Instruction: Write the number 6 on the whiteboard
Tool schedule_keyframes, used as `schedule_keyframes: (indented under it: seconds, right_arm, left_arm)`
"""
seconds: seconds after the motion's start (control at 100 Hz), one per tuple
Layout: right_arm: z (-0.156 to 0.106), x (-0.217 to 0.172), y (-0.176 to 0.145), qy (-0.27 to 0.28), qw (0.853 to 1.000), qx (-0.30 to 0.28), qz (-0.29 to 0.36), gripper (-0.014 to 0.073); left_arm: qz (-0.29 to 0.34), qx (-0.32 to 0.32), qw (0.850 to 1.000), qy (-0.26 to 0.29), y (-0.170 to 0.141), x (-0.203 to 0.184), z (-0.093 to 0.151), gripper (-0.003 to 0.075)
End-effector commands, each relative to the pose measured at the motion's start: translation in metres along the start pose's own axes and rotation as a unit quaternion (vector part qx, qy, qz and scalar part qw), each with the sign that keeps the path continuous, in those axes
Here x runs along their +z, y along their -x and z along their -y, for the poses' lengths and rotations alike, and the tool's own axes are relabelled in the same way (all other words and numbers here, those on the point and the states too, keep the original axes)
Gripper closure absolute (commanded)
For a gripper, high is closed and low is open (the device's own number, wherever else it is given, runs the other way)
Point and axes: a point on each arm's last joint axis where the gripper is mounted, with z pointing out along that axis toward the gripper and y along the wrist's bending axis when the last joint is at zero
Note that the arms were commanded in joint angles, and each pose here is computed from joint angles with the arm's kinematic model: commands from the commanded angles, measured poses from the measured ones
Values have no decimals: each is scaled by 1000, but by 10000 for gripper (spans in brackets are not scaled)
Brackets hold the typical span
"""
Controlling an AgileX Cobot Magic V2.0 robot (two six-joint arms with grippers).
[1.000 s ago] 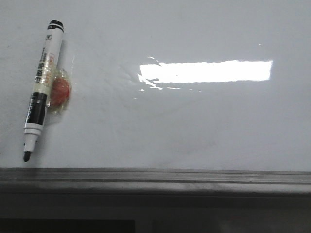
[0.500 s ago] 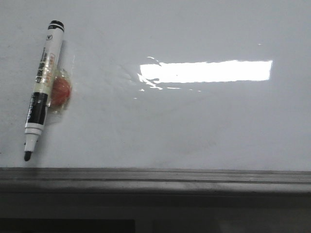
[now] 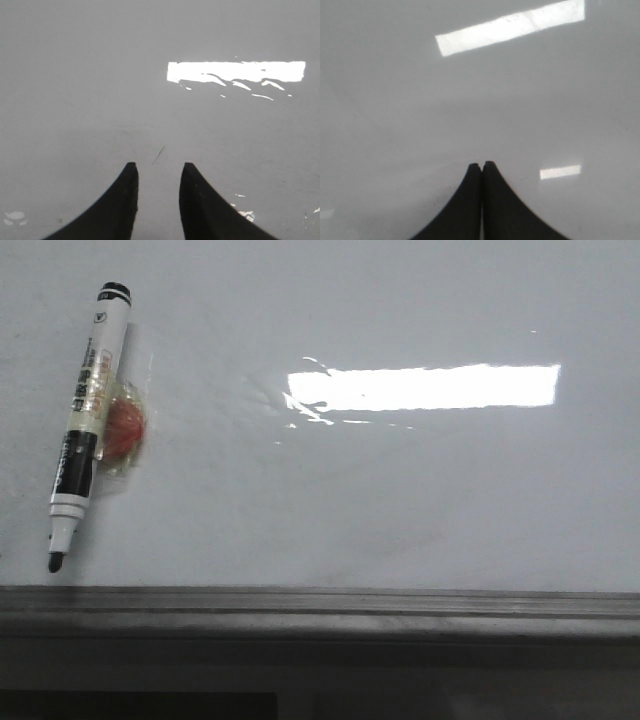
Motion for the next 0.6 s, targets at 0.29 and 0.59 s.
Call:
schedule_keyframes:
  seconds: [0.29,0.59]
  right_arm:
    - [-2,0,17,4,999,3,43,666]
    - [-2,0,16,4,999,3,38,666]
  left_arm:
    - [67,-10,998,4,19,1,-1,334]
    - [117,-10,993,8,28,-1,-1,334]
